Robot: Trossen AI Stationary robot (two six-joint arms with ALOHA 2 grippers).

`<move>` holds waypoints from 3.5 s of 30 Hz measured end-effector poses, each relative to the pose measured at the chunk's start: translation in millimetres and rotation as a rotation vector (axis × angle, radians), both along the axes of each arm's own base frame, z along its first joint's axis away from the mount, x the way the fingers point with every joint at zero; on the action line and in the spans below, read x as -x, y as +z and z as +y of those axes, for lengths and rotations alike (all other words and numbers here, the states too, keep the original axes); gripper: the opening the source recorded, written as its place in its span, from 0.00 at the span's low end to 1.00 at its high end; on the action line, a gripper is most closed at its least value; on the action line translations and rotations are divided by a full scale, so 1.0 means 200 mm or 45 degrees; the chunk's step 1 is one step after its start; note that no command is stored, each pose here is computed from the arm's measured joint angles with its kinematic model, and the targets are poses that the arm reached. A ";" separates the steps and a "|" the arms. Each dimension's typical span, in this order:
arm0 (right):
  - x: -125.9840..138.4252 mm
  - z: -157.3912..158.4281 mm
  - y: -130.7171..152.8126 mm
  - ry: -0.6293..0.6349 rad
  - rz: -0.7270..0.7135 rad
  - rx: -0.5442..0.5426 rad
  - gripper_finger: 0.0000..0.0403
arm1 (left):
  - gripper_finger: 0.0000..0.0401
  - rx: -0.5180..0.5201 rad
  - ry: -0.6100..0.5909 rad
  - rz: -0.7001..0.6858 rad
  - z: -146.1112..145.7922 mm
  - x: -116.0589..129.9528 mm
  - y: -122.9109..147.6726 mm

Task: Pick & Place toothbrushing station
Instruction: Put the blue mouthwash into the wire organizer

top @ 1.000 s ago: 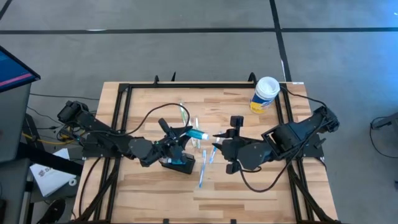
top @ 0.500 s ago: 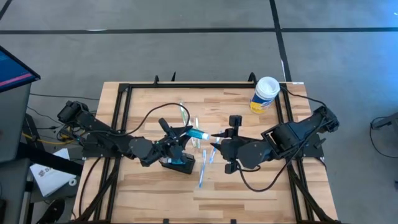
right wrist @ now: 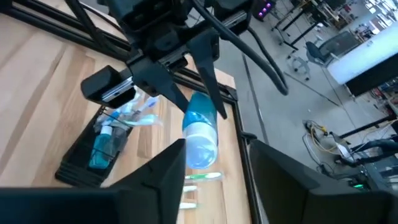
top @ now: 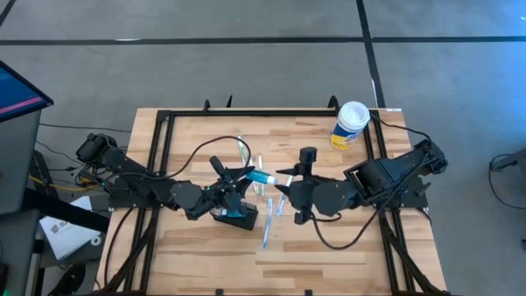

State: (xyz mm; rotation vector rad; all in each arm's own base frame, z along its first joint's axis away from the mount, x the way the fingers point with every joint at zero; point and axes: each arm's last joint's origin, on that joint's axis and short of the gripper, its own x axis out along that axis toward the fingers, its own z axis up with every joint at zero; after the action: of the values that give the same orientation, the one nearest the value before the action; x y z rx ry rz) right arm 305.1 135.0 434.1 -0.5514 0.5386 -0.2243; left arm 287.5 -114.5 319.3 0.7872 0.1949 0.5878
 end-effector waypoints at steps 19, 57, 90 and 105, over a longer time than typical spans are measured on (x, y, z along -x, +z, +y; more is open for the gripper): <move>-0.15 0.06 -0.14 0.082 0.134 0.199 0.57 | 0.19 0.051 -0.097 -0.041 -0.01 -0.01 0.00; -0.19 0.03 -0.13 0.125 0.102 0.185 0.31 | 0.19 0.130 -0.234 -0.080 -0.02 -0.01 0.00; -0.19 0.02 -0.12 0.093 0.079 0.144 0.18 | 0.30 0.080 -0.106 -0.062 -0.06 0.05 0.03; -0.22 -0.09 -0.16 0.089 0.153 -0.049 0.18 | 0.29 0.003 0.176 0.030 -0.14 0.16 0.06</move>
State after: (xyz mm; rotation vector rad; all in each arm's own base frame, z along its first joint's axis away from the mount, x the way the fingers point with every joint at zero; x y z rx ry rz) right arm 349.5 117.3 402.6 -0.5477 0.6376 -0.1148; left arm 255.2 -142.4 330.5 0.7828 0.2730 0.7086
